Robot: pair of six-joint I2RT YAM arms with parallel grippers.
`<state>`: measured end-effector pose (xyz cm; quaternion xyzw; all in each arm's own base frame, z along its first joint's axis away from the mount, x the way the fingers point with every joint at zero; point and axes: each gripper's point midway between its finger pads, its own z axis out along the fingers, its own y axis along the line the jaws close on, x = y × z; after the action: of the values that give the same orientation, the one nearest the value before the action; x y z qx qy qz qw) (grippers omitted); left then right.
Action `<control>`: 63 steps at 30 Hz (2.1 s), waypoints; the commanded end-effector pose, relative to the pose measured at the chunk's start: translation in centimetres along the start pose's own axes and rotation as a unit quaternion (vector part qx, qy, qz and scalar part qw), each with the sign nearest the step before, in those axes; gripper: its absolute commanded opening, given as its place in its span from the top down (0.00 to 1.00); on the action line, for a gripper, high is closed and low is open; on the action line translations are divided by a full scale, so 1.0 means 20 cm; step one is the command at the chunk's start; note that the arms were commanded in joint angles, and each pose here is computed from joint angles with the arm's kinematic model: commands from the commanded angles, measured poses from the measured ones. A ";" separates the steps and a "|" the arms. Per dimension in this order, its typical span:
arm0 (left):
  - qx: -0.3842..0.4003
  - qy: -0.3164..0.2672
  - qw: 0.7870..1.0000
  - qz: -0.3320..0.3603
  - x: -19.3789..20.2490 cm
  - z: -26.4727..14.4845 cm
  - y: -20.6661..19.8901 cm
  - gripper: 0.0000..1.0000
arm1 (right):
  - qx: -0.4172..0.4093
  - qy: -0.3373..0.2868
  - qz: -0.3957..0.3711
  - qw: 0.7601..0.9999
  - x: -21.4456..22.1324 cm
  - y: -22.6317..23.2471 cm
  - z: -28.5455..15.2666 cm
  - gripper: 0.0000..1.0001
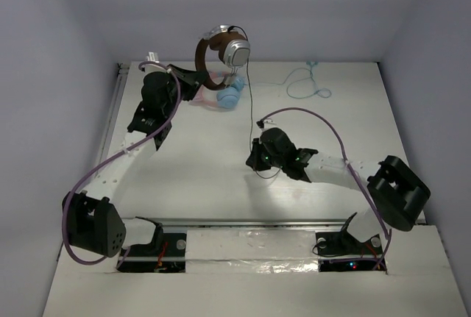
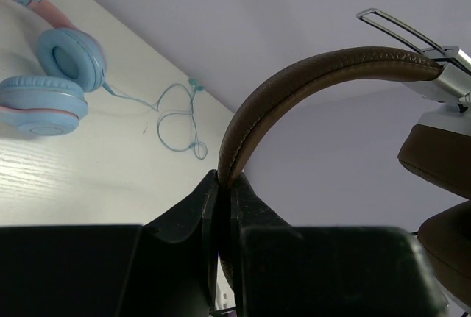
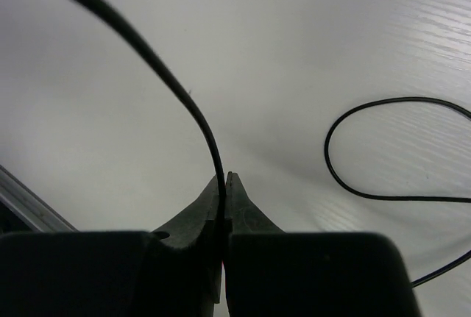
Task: Wrap the headphones
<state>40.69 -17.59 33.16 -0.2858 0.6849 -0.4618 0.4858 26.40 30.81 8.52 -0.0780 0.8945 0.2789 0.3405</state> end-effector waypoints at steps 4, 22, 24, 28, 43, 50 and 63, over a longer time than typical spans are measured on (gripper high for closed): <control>0.054 -0.062 0.997 0.013 -0.12 -0.02 -0.23 1.00 | 0.009 -0.024 -0.013 1.000 -0.04 0.08 -0.01 1.00; -0.195 -0.175 0.926 0.272 0.10 -0.01 0.15 1.00 | 0.032 -0.001 -0.106 0.994 0.04 0.33 -0.37 1.00; -0.210 -0.172 0.917 0.293 0.16 -0.02 0.21 1.00 | 0.023 -0.003 -0.111 0.994 0.00 0.35 -0.46 1.00; -0.213 -0.143 0.911 0.322 0.27 -0.04 0.29 1.00 | 0.000 -0.012 -0.135 0.991 -0.09 0.39 -0.64 1.00; -0.084 0.020 0.911 0.404 0.63 -0.10 0.29 1.00 | -0.064 -0.085 -0.198 0.974 -0.50 0.59 -0.97 1.00; -0.037 0.071 0.903 0.423 0.71 -0.18 0.28 1.00 | -0.043 -0.095 -0.184 0.977 -0.67 0.47 -0.92 1.00; -0.073 0.190 0.843 0.497 0.67 -0.43 0.25 1.00 | -0.029 -0.054 -0.185 0.981 -0.55 0.34 -1.01 1.00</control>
<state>30.15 -23.37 20.73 0.1020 0.8514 -0.1223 0.4997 21.60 25.63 30.84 -0.2208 0.8354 0.2477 0.4381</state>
